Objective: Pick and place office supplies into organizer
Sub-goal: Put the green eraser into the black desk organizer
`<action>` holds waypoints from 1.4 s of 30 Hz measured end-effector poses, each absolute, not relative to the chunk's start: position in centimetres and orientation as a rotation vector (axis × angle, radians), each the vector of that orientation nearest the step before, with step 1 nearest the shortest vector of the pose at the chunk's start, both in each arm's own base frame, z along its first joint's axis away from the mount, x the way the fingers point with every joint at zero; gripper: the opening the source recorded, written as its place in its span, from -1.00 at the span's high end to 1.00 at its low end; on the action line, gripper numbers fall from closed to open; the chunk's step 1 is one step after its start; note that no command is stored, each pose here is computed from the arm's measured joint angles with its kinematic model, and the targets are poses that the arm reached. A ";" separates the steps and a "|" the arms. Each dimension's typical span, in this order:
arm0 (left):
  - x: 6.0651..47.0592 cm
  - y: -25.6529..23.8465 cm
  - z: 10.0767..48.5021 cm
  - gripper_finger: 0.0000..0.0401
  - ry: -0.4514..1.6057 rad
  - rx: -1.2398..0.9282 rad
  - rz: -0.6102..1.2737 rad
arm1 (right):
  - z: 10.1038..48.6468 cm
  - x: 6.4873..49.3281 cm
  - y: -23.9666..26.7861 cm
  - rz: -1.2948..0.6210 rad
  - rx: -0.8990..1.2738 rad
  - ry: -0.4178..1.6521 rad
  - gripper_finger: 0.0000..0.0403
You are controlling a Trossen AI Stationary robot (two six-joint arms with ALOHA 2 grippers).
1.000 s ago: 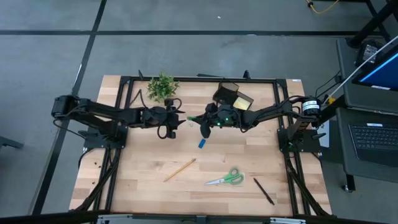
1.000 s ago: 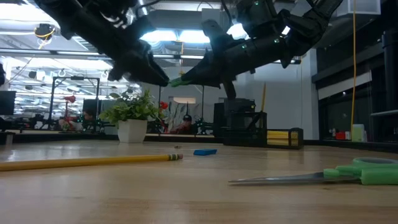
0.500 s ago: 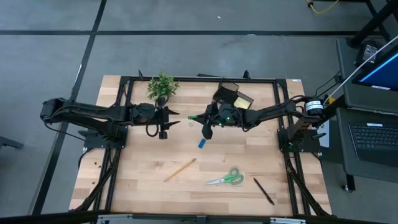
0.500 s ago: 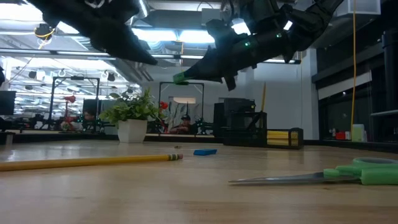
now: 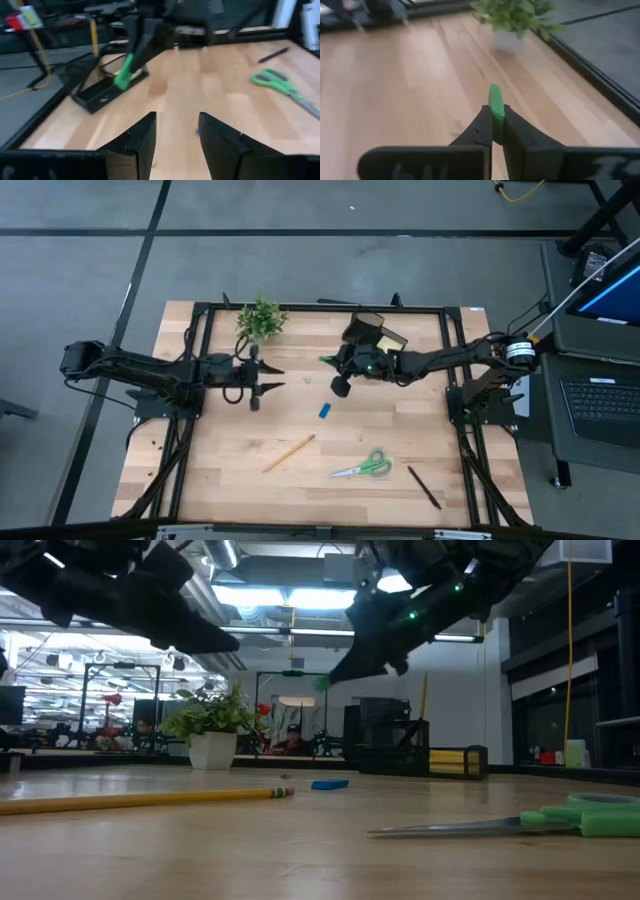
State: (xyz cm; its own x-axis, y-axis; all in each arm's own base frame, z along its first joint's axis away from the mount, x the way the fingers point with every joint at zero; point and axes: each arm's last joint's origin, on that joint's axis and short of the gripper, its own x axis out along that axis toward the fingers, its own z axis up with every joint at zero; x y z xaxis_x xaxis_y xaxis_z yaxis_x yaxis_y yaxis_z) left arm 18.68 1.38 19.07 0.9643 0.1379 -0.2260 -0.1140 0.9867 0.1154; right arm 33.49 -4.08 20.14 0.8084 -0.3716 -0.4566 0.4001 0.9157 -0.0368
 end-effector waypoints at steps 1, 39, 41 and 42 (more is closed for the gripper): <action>18.6 1.3 18.9 0.30 0.234 0.100 0.108 | 19.9 33.4 -4.3 -0.421 0.054 0.499 0.89; 18.4 1.1 18.5 0.30 0.231 0.105 0.034 | 17.1 29.5 -12.1 -0.778 -0.006 0.856 0.89; 18.4 1.1 18.5 0.30 0.231 0.105 0.035 | 16.7 29.5 -12.1 -0.791 -0.015 0.872 0.89; 18.4 1.1 18.5 0.30 0.231 0.105 0.035 | 16.5 29.5 -12.2 -0.797 -0.018 0.879 0.89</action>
